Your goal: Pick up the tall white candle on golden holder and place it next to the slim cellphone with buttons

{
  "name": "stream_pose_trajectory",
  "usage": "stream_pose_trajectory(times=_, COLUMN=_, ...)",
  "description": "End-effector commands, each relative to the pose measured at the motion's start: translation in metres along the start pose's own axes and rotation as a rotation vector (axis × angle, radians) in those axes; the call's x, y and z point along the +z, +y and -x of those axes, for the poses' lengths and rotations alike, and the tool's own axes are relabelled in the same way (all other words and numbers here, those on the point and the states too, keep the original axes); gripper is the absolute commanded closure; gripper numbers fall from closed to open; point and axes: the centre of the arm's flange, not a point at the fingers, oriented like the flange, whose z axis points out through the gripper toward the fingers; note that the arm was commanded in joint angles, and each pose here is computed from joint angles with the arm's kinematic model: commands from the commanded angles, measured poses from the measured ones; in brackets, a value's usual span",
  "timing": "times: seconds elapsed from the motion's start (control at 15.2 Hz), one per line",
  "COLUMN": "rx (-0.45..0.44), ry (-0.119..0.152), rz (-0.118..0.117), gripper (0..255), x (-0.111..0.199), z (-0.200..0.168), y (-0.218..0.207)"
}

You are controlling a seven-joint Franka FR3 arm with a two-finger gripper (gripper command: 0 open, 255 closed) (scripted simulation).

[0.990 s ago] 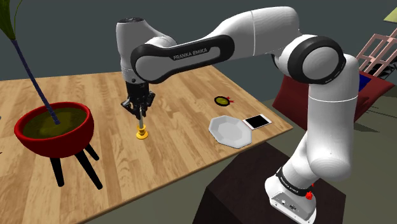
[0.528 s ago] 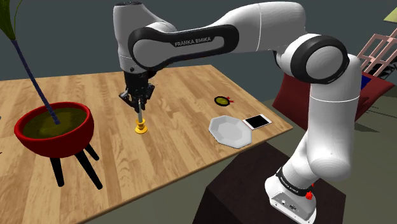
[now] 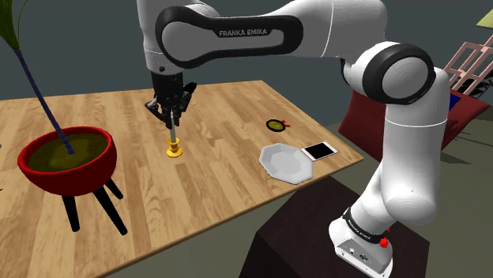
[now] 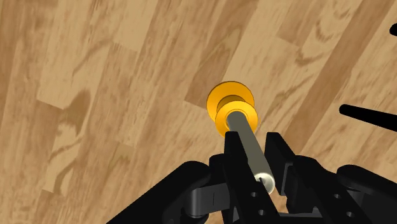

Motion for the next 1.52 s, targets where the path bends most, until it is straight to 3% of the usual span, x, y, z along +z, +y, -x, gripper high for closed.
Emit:
stream_pose_trajectory(times=0.0, rx=0.000, ry=0.000, rz=0.000, gripper=255, x=-0.012, z=0.000, y=0.001)
stream_pose_trajectory(times=1.45, rx=0.000, ry=0.000, rz=0.000, gripper=255, x=-0.121, z=0.007, y=0.013)
